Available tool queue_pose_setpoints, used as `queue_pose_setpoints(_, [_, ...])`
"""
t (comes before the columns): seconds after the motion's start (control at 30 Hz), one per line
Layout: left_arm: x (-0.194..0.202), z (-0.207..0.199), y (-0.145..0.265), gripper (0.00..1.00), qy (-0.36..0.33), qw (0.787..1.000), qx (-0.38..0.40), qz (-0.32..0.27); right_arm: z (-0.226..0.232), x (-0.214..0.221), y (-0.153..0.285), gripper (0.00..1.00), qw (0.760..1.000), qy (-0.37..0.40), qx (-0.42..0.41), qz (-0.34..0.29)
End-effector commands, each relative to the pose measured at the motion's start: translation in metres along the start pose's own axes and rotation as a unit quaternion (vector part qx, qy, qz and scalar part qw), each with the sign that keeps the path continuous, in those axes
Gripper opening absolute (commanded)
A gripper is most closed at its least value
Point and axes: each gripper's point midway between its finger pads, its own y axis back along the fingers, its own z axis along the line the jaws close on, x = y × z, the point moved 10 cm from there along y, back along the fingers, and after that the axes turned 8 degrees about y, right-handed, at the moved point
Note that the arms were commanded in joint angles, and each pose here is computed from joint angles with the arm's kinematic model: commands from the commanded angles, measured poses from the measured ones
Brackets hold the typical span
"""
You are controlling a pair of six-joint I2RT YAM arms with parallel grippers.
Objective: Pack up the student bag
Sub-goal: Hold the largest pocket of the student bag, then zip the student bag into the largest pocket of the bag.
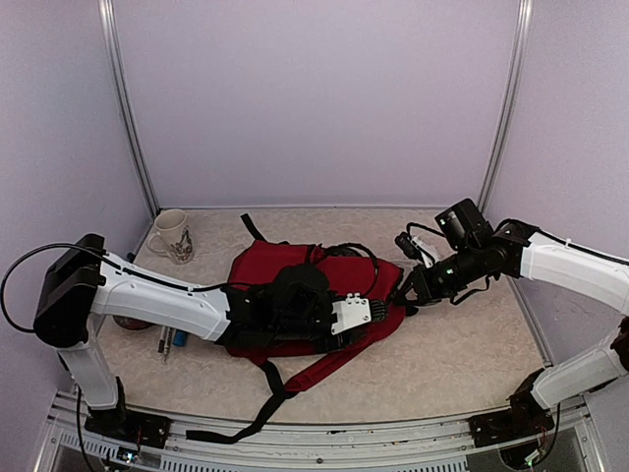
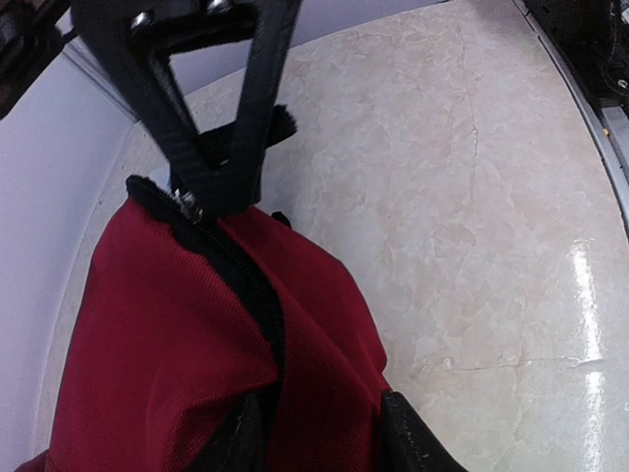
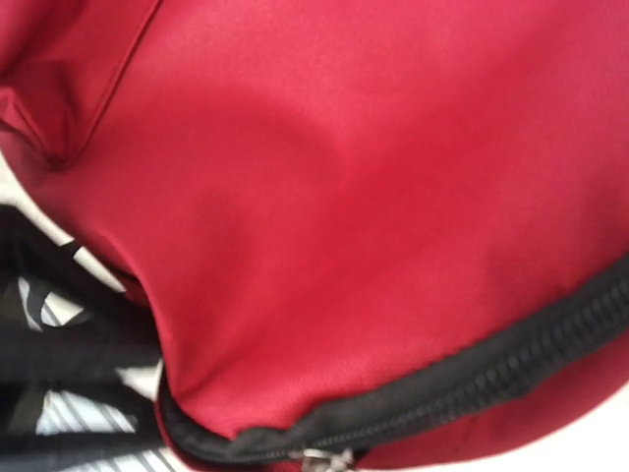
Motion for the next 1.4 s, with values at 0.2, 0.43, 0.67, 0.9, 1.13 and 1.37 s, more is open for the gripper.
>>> queue_pose_setpoints(0.2, [0.013,0.005,-0.013,0.39,0.012,0.998,0.025,0.052,0.001,-0.005,0.006,0.0,1.0,0.004,-0.002,-0.021])
queue_pose_setpoints(0.43, [0.015,0.007,-0.027,0.43,0.012,0.999,-0.002,0.046,0.0,-0.002,0.006,0.0,1.0,-0.002,0.003,-0.013])
queue_pose_setpoints(0.67, [0.034,0.014,-0.03,0.0,0.016,0.994,-0.066,0.09,-0.017,0.006,0.012,0.0,0.999,-0.028,0.034,-0.011])
queue_pose_setpoints(0.9, [0.067,0.033,-0.008,0.0,0.057,0.976,-0.156,0.14,-0.051,0.016,0.013,0.0,0.993,-0.063,0.097,0.003])
queue_pose_setpoints(1.13, [0.1,0.026,0.004,0.0,0.078,0.965,-0.178,0.176,-0.069,0.01,0.029,0.0,0.991,-0.065,0.12,-0.002])
queue_pose_setpoints(1.37, [0.118,0.036,0.023,0.0,0.099,0.958,-0.193,0.189,-0.077,0.002,0.029,0.0,0.992,-0.043,0.116,0.023])
